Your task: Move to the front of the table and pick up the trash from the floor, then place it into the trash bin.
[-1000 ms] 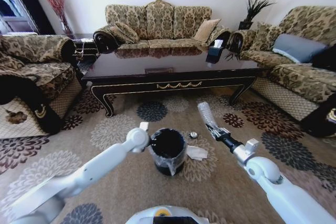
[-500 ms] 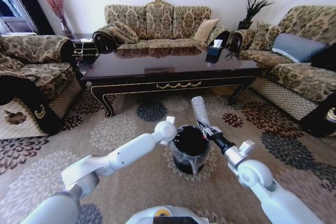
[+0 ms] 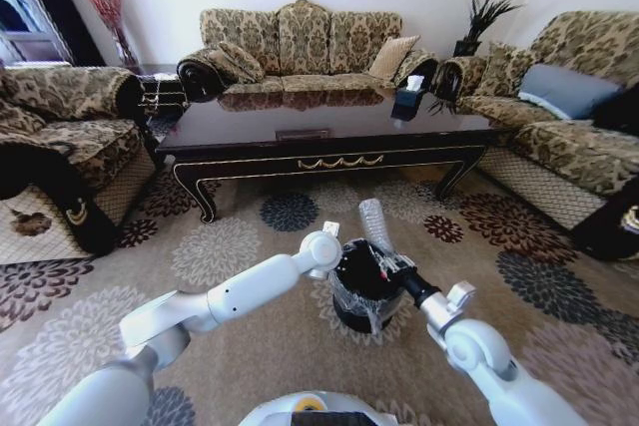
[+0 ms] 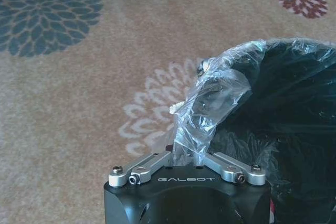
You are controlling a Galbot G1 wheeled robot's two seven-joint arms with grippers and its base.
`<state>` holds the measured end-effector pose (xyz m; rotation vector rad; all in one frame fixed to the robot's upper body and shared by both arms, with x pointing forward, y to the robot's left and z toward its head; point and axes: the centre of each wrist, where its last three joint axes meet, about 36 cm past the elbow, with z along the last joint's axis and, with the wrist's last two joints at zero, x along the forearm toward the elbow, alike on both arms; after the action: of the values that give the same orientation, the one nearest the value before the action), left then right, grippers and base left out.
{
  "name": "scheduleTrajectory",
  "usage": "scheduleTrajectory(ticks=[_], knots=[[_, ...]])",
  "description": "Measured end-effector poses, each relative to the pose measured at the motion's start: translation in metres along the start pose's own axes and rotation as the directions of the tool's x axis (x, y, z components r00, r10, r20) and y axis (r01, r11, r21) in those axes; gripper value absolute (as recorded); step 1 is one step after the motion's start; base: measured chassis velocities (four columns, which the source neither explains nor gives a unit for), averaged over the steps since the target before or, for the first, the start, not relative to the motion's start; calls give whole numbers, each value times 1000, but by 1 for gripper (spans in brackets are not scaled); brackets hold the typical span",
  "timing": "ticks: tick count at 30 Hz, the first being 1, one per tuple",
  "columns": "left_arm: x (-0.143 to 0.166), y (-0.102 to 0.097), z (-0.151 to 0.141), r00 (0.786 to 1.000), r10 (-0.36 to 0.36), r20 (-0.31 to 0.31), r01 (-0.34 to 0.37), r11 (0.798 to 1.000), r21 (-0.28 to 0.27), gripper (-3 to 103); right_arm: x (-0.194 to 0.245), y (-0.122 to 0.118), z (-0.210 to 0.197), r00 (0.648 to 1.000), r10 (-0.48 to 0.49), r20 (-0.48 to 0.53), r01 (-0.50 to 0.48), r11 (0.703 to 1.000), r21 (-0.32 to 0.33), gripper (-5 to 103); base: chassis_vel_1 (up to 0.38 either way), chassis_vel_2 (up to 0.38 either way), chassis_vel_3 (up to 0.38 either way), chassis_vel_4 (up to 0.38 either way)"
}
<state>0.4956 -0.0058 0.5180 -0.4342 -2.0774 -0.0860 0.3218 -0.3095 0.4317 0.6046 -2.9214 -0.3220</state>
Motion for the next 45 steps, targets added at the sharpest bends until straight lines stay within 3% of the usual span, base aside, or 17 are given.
scheduleTrajectory(ticks=[4, 5, 6, 7, 10, 11, 13, 14, 15, 16, 19, 20, 22, 29, 39, 45], knots=[[1, 5, 1, 1000, -11, 3, 11, 1000, 5, 0, 1, 1, -2, 1000, -14, 3, 14, 1000, 4, 29, 0, 0, 0, 0], [2, 5, 2, 1000, -12, 4, 12, 1000, 8, 0, 1, 1, -2, 1000, -19, 4, 19, 1000, 6, 40, 0, 0, 0, 0], [2, 6, 2, 1000, -11, 4, 11, 1000, 10, 0, 2, 2, -2, 1000, -23, 3, 23, 1000, 7, 40, 0, 0, 0, 0], [1, 6, 2, 1000, -11, 3, 11, 1000, 11, 0, 2, 2, -2, 1000, -24, 2, 24, 1000, 11, 51, 0, 0, 0, 0], [1, 4, 3, 1000, -9, 1, 9, 1000, 12, 0, 3, 3, -1, 1000, -28, -2, 28, 999, 16, 51, 0, 0, 0, 0], [0, 3, 4, 1000, -7, -1, 7, 1000, 13, 0, 4, 4, 1, 999, -31, -7, 31, 999, 19, 61, 0, 0, 0, 0], [0, 3, 5, 1000, -6, -1, 6, 1000, 15, 0, 5, 4, 1, 999, -34, -10, 35, 999, 20, 61, 0, 0, 0, 0], [0, 3, 5, 1000, -5, -2, 5, 1000, 16, 0, 6, 4, 2, 999, -37, -12, 38, 999, 23, 72, 0, 0, 0, 0], [-1, 4, 5, 1000, -6, -2, 6, 1000, 18, 0, 6, 5, 2, 999, -41, -15, 41, 999, 25, 72, 0, 0, 0, 0], [-1, 5, 6, 1000, -10, -2, 10, 1000, 21, 0, 7, 5, 2, 999, -45, -17, 46, 999, 28, 83, 0, 0, 0, 0], [-3, 8, 7, 1000, -19, -5, 19, 1000, 24, 0, 7, 4, 2, 999, -46, -17, 46, 998, 34, 83, 0, 0, 0, 0], [-3, 9, 7, 1000, -20, -6, 20, 999, 26, 0, 7, 4, 2, 999, -45, -17, 46, 998, 35, 93, 0, 0, 0, 0], [-3, 13, 8, 1000, -24, -6, 24, 999, 32, 0, 5, 1, 2, 999, -42, -16, 42, 998, 38, 99, 0, 0, 0, 0], [0, 22, 9, 999, -35, -4, 35, 999, 39, 0, 1, -1, -4, 999, -42, -3, 42, 998, 39, 100, 0, 0, 0, 0], [9, 46, 16, 999, -52, -2, 52, 996, 74, 0, -6, -23, -24, 998, 16, 58, -17, 1000, 17, 100, 0, 0, 0, 0], [14, 71, 38, 998, -60, -19, 62, 992, 114, 0, -10, -60, -16, 991, 123, 60, -124, 992, 15, 100, 0, 0, 0, 0]])
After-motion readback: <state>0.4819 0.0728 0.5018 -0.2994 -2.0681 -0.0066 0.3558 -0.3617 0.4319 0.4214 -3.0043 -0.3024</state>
